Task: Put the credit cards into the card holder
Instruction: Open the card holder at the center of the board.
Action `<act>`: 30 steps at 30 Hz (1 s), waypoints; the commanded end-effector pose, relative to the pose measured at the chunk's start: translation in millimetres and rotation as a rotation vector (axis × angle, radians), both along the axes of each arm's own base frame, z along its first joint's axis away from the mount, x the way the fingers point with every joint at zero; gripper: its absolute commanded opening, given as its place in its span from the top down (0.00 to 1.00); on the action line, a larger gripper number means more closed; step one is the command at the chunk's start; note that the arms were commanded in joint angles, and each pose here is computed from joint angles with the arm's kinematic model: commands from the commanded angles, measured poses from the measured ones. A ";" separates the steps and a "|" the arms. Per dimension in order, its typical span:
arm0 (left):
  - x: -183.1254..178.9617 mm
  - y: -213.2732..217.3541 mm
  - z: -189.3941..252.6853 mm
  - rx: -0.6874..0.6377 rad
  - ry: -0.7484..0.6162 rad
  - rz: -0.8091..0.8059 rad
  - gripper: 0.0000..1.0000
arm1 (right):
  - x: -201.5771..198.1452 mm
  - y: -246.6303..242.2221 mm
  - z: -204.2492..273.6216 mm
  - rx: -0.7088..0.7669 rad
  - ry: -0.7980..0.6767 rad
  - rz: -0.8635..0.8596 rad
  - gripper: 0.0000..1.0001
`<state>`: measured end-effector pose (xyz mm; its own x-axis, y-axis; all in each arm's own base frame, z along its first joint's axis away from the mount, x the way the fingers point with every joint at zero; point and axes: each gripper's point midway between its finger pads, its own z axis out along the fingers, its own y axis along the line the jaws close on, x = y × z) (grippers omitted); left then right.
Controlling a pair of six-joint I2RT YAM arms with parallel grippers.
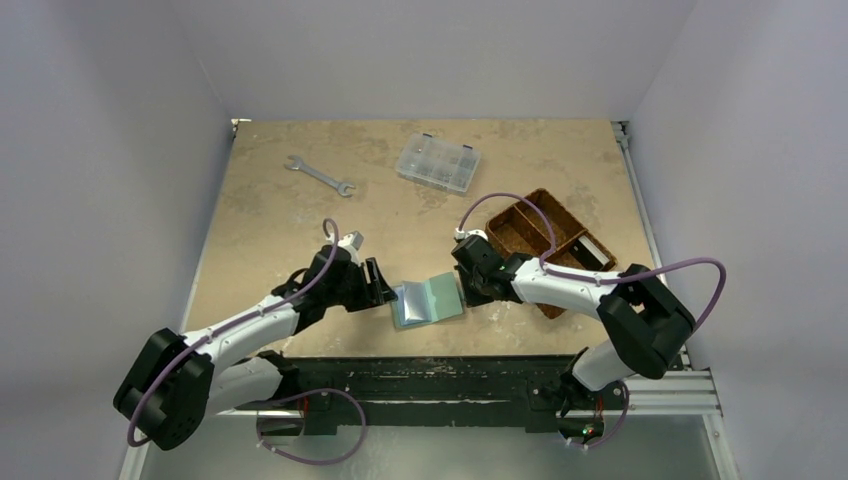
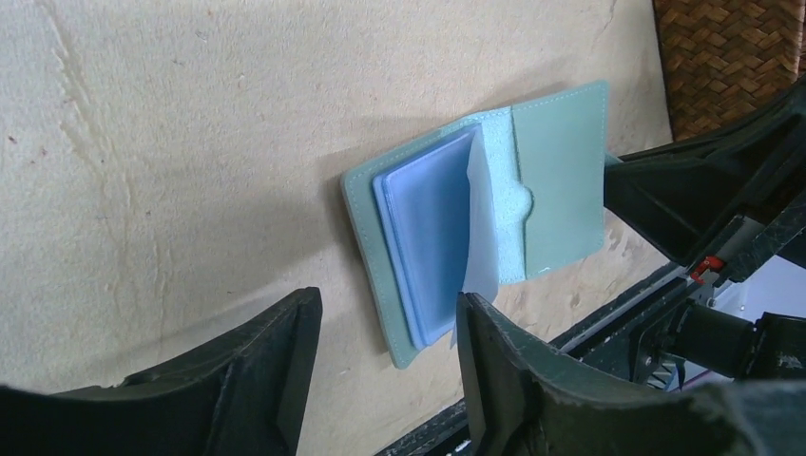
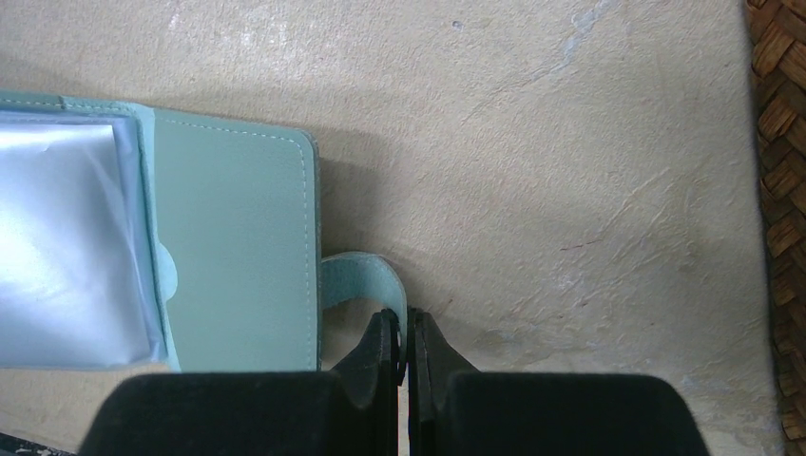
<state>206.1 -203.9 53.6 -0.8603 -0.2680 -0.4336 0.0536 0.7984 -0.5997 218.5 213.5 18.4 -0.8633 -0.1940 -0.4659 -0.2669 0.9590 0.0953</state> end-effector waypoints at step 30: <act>-1.7 -48.1 53.8 -0.461 -0.103 -0.057 0.69 | 7.7 12.0 0.1 0.045 -0.022 0.026 0.92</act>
